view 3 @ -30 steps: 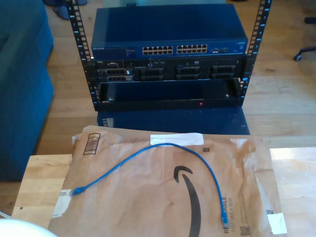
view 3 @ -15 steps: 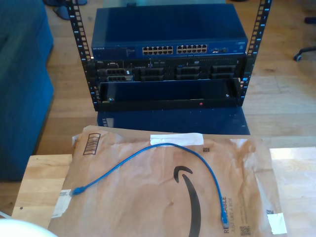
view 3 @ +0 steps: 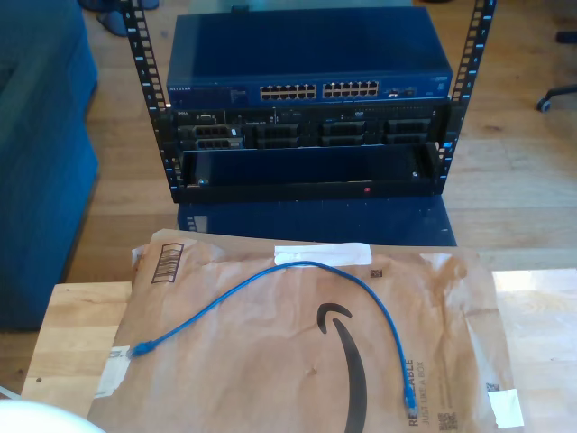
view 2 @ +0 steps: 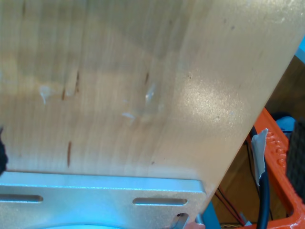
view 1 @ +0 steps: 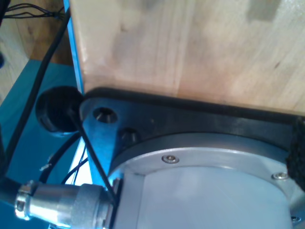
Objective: Grab the cable and plug it in
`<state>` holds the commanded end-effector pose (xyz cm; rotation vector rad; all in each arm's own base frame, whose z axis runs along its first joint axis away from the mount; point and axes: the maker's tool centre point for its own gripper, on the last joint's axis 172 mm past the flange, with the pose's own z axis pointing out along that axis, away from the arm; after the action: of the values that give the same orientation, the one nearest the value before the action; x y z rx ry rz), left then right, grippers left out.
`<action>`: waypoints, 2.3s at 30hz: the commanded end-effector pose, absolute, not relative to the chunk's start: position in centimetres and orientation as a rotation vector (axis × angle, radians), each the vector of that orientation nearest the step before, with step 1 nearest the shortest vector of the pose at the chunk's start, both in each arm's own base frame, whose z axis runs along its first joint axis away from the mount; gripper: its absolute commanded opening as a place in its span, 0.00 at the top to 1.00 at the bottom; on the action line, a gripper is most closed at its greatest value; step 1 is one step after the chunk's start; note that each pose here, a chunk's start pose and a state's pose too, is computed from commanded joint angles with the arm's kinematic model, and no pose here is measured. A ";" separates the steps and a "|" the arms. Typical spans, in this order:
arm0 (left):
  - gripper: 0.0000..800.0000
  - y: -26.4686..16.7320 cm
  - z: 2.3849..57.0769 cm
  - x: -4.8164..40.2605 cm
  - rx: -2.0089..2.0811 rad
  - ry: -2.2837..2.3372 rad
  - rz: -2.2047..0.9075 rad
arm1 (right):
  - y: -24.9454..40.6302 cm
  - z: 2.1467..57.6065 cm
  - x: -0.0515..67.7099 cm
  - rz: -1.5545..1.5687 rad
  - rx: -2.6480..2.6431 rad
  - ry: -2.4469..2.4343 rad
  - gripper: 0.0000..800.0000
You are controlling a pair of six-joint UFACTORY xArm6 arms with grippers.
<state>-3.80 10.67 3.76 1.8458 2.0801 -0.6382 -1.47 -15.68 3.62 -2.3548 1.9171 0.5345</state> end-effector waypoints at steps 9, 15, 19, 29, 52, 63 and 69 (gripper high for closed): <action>0.00 10.7 3.8 -3.8 1.846 2.080 -0.638 | -15.7 3.6 -1.5 0.535 -2.355 1.917 0.00; 0.00 10.7 3.8 -3.8 1.844 2.081 -0.637 | -15.7 3.6 -1.5 0.535 -2.355 1.917 0.00; 0.00 10.7 3.8 -3.8 1.846 2.080 -0.638 | -15.7 3.6 -1.4 0.533 -2.353 1.918 0.00; 0.00 10.7 3.8 -3.8 1.846 2.080 -0.638 | -15.7 3.6 -1.5 0.533 -2.356 1.918 0.00; 0.00 11.4 4.9 -4.0 1.834 2.094 -0.644 | -19.0 7.8 -1.2 0.437 -2.372 2.042 0.00; 0.00 15.0 17.7 0.8 1.712 2.015 -0.646 | -22.8 15.1 10.9 0.143 -2.286 2.228 0.00; 0.00 15.4 18.9 6.0 1.749 2.080 -0.723 | -18.0 16.5 19.7 0.060 -2.292 2.268 0.01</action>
<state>6.03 15.37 18.88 1.7495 2.0802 -0.7232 19.65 -17.99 16.55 -2.2923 2.2683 0.0603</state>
